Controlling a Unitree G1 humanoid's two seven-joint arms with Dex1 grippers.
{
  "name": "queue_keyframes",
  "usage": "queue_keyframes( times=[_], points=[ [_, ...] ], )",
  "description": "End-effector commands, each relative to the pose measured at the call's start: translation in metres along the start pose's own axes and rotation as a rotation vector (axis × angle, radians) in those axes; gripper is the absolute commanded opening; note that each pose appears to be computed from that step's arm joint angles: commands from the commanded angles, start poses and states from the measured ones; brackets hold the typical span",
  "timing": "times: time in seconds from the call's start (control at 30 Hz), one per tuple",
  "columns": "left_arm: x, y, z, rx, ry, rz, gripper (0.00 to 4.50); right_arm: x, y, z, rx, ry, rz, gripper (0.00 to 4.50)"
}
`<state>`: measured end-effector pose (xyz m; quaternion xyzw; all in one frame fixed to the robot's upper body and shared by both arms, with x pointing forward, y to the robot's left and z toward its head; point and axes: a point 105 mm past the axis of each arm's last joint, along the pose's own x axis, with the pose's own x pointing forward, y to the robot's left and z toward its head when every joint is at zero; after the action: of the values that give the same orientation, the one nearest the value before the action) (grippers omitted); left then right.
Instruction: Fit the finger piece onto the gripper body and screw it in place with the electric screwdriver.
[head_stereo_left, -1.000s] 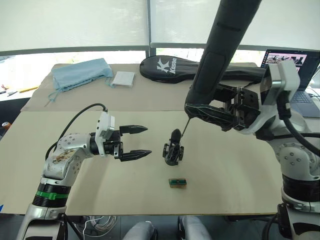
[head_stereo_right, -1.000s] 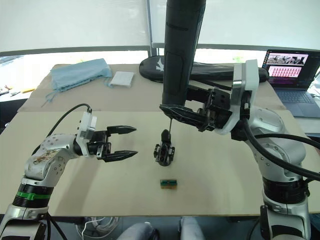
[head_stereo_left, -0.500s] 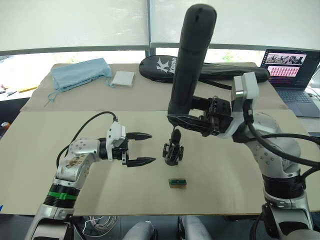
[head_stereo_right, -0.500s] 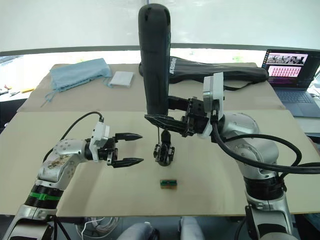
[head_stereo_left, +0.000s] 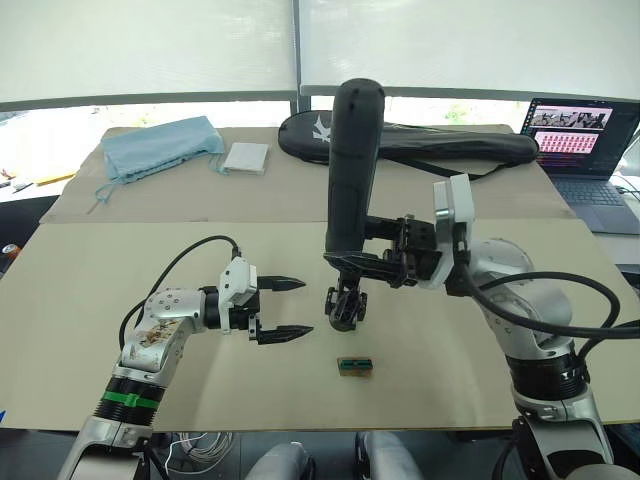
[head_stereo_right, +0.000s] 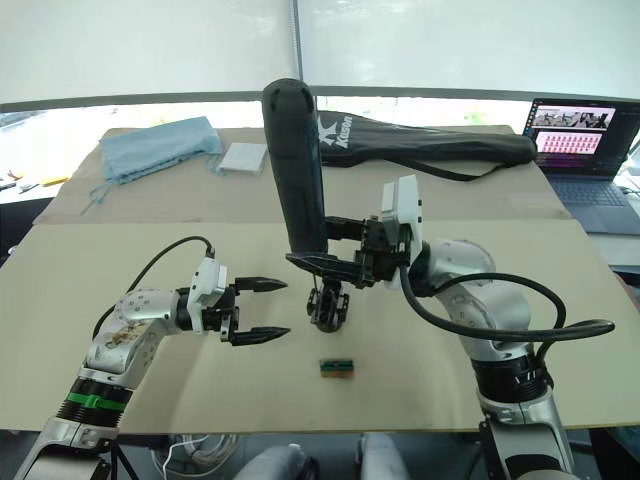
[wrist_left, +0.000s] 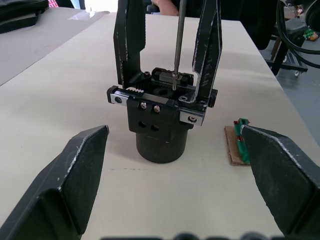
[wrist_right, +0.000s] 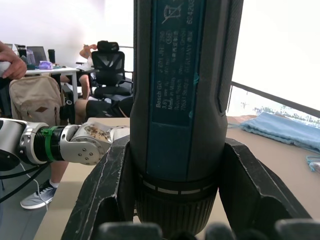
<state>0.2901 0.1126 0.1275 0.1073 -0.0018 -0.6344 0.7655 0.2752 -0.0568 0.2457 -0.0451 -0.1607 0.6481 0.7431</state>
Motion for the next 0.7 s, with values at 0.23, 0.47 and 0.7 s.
queue_keyframes(
  times=[0.23,0.47,0.7],
  points=[
    [-0.002,0.000,0.003,0.022,-0.011,0.007,4.50,-0.002,0.007,0.011,-0.049,-0.052,0.025,1.92],
    [-0.002,-0.002,0.001,0.014,-0.013,0.011,4.50,-0.003,0.006,0.017,-0.061,-0.080,0.014,1.92],
    [0.003,-0.002,0.001,0.012,-0.022,0.010,4.50,-0.002,0.002,0.025,-0.087,-0.097,0.008,1.92]
  ],
)
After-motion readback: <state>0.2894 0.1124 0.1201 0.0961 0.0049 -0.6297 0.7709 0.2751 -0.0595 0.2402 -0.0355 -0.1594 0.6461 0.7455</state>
